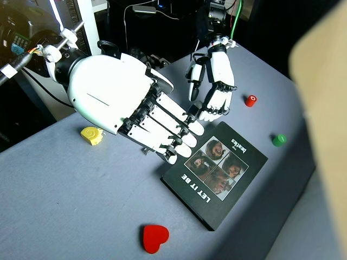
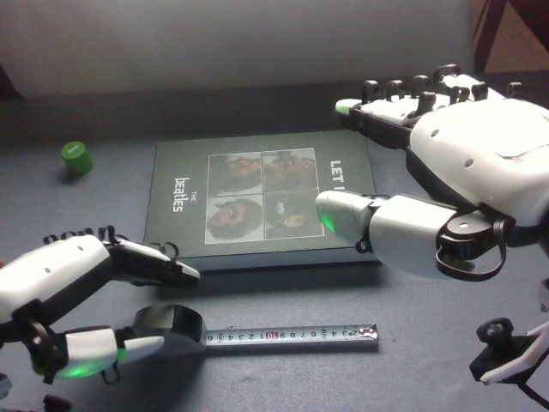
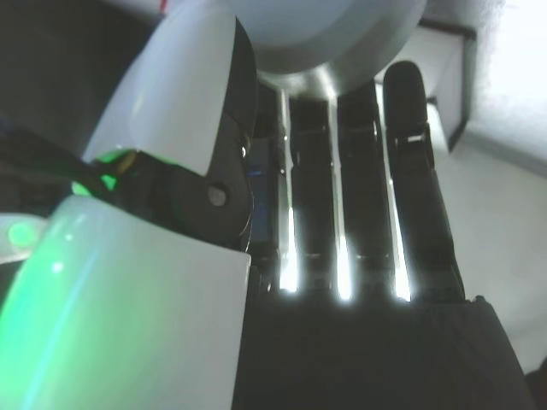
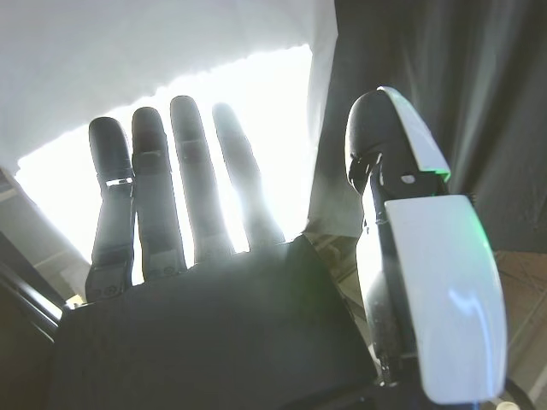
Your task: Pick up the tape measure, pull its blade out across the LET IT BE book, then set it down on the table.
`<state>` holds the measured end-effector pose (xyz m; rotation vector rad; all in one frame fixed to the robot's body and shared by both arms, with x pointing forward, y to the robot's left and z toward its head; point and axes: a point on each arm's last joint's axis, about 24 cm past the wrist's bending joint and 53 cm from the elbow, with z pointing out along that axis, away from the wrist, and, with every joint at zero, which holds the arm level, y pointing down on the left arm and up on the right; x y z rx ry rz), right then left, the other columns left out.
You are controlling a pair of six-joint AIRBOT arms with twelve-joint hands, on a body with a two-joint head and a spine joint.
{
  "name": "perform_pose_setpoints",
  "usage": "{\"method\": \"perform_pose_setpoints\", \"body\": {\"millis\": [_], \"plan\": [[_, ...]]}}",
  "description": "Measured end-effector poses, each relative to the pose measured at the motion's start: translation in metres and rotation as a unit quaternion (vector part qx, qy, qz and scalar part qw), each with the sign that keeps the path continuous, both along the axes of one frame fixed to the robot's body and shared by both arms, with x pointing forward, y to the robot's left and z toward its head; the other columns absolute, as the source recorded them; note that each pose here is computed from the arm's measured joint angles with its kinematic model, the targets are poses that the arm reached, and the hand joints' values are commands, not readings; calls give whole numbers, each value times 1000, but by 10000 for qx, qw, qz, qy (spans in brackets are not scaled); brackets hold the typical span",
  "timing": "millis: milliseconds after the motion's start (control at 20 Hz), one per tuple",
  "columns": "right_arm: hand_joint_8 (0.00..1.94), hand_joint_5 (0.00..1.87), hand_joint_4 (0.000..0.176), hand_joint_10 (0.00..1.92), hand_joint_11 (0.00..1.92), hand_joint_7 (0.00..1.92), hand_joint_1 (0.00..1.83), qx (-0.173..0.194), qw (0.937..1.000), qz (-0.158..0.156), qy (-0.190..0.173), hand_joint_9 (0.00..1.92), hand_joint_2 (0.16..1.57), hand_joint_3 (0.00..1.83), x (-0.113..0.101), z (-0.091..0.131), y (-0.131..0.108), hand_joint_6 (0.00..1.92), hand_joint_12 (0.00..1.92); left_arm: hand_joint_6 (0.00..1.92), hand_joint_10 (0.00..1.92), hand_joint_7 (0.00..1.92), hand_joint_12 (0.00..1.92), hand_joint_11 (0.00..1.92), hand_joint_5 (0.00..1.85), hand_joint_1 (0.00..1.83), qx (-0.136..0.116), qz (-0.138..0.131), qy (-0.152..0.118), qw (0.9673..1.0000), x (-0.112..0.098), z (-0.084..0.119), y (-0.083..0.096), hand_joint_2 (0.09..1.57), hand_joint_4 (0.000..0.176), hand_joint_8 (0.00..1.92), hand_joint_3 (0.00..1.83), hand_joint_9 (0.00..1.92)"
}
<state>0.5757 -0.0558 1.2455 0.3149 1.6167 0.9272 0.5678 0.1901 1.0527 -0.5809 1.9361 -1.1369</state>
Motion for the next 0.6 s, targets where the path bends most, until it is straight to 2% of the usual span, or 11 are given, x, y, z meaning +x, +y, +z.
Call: {"method": "perform_pose_setpoints", "body": {"millis": [200,600], "plan": [[5,270,0,3,0,367,183,2,10000,-8,1,303,1197,0,0,0,0,1,1120,2,0,737,717,405,760,1220,88,9,83,9999,-1,-9,2,1096,0,0,3,689],[2,285,0,3,0,367,216,11,10000,-22,2,305,1183,0,0,0,-1,6,1127,2,1,740,719,411,764,1233,198,4,61,9998,-1,-13,3,1099,0,1,3,693]]}}
